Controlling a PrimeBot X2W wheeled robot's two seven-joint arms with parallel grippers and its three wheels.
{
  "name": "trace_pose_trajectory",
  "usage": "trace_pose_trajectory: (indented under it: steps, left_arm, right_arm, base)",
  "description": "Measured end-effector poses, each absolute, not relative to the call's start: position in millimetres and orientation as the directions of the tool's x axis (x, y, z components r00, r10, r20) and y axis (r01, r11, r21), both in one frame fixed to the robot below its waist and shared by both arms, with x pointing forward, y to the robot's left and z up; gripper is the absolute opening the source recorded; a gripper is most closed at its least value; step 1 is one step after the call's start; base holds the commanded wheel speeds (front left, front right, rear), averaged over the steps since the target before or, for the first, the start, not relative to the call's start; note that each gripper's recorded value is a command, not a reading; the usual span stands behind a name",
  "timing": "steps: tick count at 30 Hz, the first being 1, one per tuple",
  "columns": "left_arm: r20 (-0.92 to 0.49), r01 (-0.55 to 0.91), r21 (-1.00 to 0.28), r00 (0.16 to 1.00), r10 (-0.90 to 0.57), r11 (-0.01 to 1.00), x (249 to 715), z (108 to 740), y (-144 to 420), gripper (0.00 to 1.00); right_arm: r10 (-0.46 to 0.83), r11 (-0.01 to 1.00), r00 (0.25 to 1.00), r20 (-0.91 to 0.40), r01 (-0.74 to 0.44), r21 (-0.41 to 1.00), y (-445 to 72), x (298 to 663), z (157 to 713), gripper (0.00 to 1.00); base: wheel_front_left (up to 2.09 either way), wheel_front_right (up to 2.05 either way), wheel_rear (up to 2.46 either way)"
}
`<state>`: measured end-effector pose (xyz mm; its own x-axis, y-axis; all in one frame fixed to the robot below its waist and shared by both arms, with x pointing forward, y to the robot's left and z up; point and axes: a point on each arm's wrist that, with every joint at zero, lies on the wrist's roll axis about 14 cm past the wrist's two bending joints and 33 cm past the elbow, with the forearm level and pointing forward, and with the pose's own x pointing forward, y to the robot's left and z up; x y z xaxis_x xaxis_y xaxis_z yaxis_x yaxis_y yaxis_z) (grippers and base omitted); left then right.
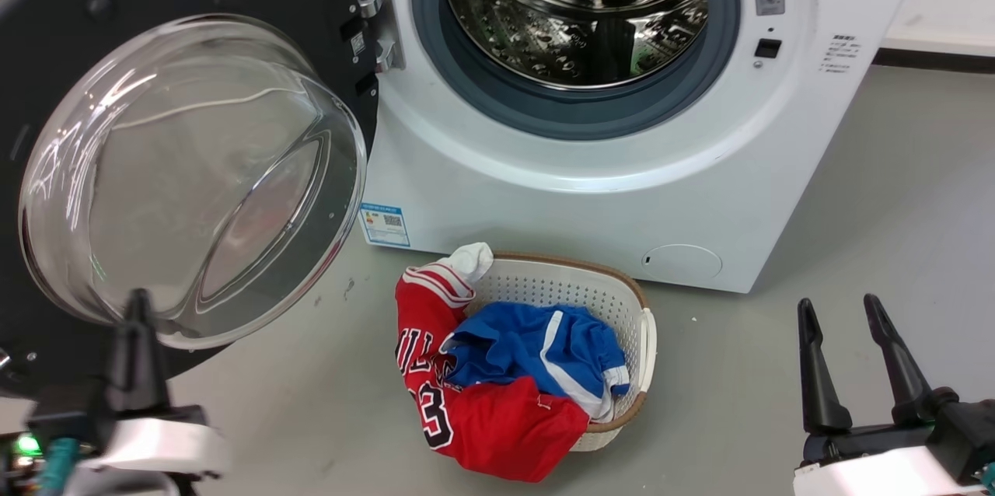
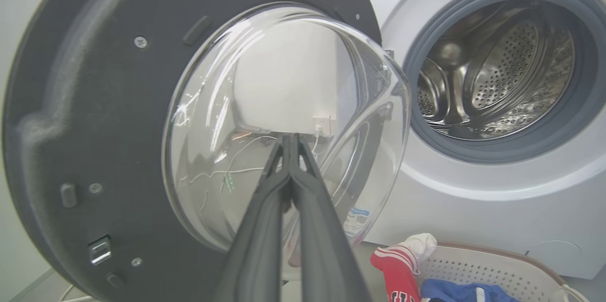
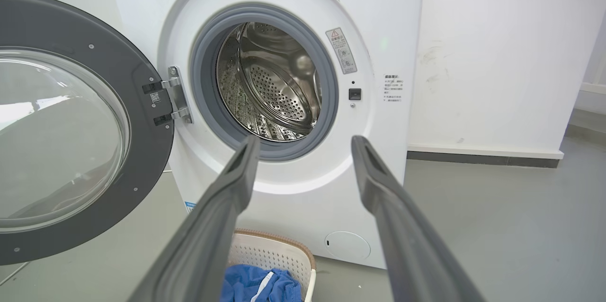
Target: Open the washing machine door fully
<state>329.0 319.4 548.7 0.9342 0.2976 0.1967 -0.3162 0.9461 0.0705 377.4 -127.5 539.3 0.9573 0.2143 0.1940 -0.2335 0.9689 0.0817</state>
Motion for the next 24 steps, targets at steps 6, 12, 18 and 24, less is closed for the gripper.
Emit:
trace_pose_trajectory:
  steps: [6, 12, 18, 24]
  left_arm:
    - [0.207, -0.21, 0.048, 0.959, 0.196, 0.976, 331.8, 548.8, 275.7, 0.0]
    - [0.198, -0.107, 0.015, 0.975, 0.102, 0.994, 335.3, 543.8, 237.5, 0.0]
    - [0.169, -0.025, -0.027, 0.985, 0.029, 0.999, 338.6, 533.2, 209.9, 0.0]
    - [0.139, 0.04, -0.065, 0.99, -0.031, 0.997, 341.8, 522.8, 187.4, 0.0]
  right_arm:
    - [0.191, 0.975, 0.958, 0.216, -0.211, 0.076, -136.3, 366.6, 547.2, 1.0]
    - [0.154, 0.982, 0.961, 0.227, -0.175, 0.073, -148.7, 358.1, 551.1, 1.0]
    - [0.121, 0.987, 0.969, 0.216, -0.14, 0.075, -159.9, 348.8, 547.4, 1.0]
    - [0.088, 0.991, 0.974, 0.208, -0.106, 0.078, -170.5, 340.9, 544.9, 1.0]
  base:
    - [0.0, 0.0, 0.0]
    - [0.0, 0.0, 0.0]
    - [0.0, 0.0, 0.0]
    - [0.0, 0.0, 0.0]
